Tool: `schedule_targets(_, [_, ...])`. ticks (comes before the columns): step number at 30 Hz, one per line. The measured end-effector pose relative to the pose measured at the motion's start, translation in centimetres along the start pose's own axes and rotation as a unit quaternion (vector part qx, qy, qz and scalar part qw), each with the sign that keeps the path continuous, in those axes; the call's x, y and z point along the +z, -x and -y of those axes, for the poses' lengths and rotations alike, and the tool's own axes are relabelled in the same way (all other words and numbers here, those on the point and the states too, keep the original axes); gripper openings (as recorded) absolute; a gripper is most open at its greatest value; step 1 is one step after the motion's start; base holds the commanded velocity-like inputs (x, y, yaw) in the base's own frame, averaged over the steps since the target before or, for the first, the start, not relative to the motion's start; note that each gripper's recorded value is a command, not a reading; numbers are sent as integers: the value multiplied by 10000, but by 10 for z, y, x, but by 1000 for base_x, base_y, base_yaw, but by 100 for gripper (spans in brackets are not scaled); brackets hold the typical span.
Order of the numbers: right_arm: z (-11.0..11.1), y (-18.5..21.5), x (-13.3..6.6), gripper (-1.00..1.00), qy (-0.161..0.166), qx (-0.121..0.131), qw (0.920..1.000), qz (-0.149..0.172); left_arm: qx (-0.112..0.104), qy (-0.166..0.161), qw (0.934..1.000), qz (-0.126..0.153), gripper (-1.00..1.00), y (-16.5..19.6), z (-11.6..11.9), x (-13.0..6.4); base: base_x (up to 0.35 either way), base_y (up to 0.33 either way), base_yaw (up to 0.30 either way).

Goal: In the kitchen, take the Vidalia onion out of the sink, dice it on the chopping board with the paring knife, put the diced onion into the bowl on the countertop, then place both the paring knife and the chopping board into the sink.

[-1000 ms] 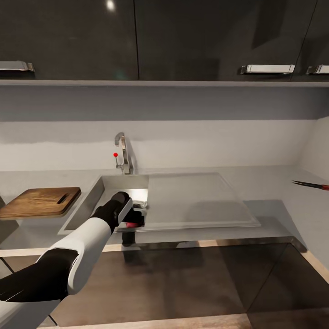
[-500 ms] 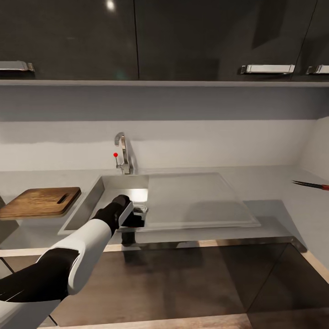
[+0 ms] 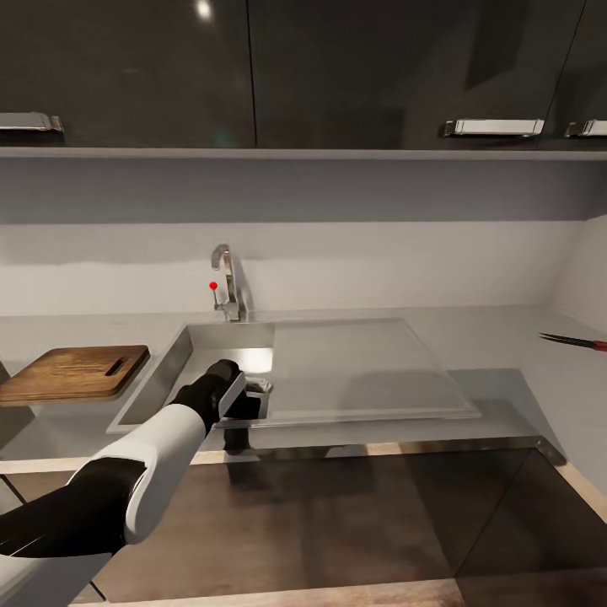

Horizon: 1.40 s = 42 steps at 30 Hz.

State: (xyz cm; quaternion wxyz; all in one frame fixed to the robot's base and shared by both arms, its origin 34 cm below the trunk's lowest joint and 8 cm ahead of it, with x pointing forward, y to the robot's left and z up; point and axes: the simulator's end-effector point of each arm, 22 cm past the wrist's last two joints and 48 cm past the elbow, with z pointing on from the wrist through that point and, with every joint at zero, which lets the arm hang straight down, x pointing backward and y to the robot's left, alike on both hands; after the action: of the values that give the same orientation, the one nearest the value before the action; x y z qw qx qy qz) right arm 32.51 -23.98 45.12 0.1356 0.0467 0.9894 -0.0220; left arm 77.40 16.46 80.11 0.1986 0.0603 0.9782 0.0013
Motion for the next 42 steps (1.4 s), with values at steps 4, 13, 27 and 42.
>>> schedule_targets(4, [0, 0, 0, 100, 0, 0, 10000, 0, 0, 0, 10000, 5, -100, 0, 0, 0, 0, 0, 0])
schedule_targets(13, [-1, 2, 0, 100, 12, 1, 10000, 28, -22, -9, 9999, 149, -100, 11, 0, -9, 0, 0, -24])
schedule_targets(27, [-2, 11, -2, 100, 24, 7, 9999, 133, -56, 13, 9983, 574, -100, 39, -4, -37, 0, 0, -66])
schedule_targets(42, [-3, 21, -4, 100, 37, 16, 9997, 256, -98, 141, 9915, 1290, -100, 87, -17, -95, 0, 0, -67])
